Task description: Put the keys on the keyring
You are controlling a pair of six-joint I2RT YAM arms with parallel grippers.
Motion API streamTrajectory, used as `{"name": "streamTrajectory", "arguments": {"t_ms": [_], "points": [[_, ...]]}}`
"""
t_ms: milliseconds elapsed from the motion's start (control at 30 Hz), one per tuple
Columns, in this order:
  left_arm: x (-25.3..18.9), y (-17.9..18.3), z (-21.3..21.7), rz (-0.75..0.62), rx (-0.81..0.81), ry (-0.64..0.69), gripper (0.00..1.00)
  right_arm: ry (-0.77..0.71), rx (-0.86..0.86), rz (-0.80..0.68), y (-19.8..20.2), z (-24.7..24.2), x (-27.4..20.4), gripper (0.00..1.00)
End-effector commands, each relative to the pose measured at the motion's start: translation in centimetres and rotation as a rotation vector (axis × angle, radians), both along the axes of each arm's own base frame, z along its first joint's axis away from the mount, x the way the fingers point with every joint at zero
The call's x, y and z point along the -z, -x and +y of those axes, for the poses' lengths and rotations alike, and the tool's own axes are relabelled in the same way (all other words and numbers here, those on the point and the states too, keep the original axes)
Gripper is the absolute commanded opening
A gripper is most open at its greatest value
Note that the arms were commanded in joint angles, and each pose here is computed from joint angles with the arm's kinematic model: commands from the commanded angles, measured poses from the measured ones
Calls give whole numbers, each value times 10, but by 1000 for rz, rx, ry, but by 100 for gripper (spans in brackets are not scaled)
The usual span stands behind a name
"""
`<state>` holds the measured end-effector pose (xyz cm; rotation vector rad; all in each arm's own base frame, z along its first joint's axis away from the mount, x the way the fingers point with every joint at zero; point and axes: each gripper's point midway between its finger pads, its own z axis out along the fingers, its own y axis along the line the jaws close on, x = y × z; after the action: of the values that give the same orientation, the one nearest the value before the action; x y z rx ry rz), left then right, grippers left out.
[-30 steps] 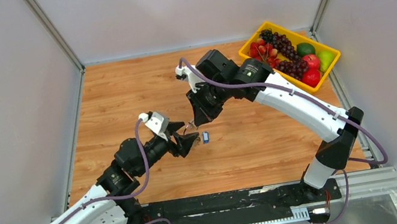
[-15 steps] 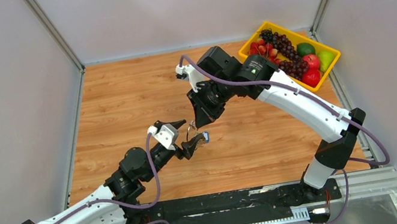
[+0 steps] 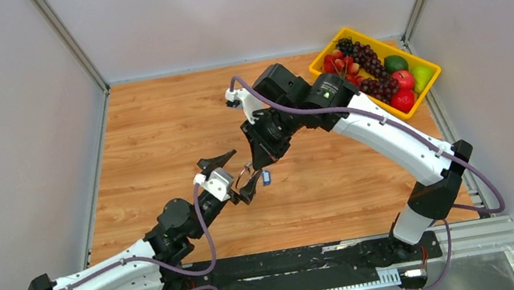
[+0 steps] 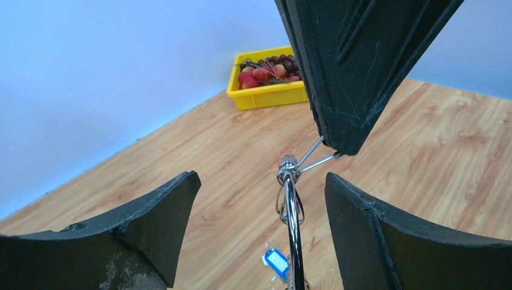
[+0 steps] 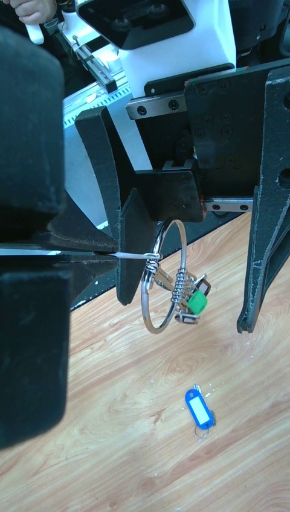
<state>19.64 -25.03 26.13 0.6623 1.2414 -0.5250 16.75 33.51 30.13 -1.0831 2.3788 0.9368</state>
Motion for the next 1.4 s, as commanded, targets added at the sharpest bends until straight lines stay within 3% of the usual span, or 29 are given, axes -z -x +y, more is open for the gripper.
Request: {"name": "streamTrajectory", "arguments": {"t_ms": [0, 233, 433, 800, 1033, 1167, 1367], "points": [[-24, -1, 0, -80, -11, 63, 87, -48, 9, 2, 6, 4, -15, 0], [-30, -1, -4, -110, -1, 84, 86, -50, 2, 2, 6, 5, -15, 0], [-28, 1, -11, -124, 27, 92, 77, -63, -6, 7, 8, 8, -18, 0], [-28, 4, -17, -141, 52, 116, 46, -69, -10, 16, 10, 9, -18, 0], [-35, 8, -14, -164, 59, 141, 14, -65, -9, 22, 11, 9, -16, 0], [-41, 12, -10, -180, 64, 160, 2, -58, -3, 24, 11, 8, -14, 0], [-48, 20, -11, -169, 104, 177, 1, -79, 6, 0, 8, 9, -21, 1]]}}
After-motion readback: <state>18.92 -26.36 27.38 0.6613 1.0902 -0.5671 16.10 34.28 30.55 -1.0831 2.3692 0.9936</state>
